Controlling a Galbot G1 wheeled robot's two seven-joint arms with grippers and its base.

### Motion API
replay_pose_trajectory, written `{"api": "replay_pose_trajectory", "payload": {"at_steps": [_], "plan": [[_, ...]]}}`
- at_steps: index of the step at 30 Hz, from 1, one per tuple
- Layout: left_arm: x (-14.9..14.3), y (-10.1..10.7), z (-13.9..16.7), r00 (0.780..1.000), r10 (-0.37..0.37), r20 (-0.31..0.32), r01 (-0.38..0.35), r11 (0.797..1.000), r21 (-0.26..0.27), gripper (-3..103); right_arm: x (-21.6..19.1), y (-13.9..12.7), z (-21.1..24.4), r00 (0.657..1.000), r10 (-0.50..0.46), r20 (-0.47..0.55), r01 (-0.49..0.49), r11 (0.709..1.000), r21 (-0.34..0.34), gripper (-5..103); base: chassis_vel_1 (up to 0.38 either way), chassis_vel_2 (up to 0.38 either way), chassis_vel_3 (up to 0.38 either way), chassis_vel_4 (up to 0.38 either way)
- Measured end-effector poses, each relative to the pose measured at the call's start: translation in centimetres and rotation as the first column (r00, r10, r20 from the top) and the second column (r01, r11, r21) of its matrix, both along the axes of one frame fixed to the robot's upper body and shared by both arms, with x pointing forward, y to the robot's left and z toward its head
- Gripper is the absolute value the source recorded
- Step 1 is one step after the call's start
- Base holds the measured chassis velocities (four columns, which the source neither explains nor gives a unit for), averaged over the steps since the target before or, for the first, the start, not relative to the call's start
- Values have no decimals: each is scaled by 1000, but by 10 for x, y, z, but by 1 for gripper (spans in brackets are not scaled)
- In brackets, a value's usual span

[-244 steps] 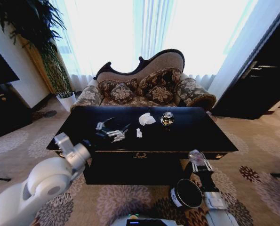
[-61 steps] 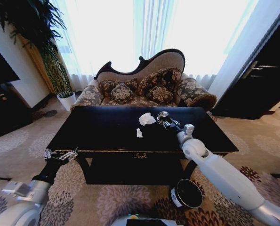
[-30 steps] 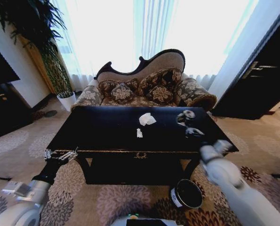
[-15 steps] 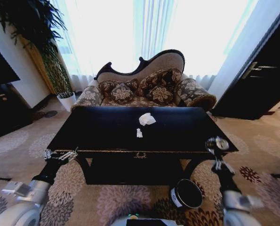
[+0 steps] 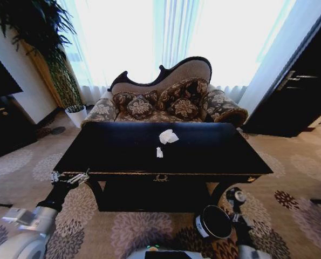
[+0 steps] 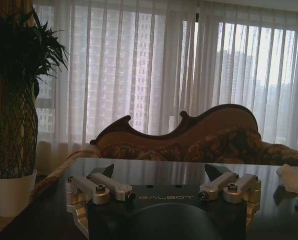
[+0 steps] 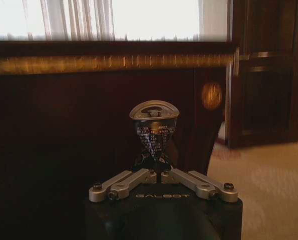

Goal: Move to the front of the table and place the trash on the table into the trash bin.

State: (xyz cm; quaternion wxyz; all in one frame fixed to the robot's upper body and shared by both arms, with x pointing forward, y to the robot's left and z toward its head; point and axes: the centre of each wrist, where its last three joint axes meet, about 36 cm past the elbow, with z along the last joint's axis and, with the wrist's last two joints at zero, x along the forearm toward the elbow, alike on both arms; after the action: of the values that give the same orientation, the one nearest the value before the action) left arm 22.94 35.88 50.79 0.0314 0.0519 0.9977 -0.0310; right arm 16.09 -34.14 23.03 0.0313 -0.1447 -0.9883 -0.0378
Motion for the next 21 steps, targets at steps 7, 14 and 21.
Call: {"api": "replay_pose_trajectory", "payload": {"at_steps": [7,14,21], "plan": [[0,0,0,1000,0,0,0,1000,0,100,7,0,-41,993,47,-108,-51,998,-32,0,0,0,0,0],[0,0,0,1000,0,0,0,1000,0,100,29,-15,-96,970,74,-230,-95,992,-80,0,0,0,0,0],[0,0,0,1000,0,0,0,1000,0,100,48,-35,-122,949,82,-306,-129,982,-136,0,0,0,0,0]]}}
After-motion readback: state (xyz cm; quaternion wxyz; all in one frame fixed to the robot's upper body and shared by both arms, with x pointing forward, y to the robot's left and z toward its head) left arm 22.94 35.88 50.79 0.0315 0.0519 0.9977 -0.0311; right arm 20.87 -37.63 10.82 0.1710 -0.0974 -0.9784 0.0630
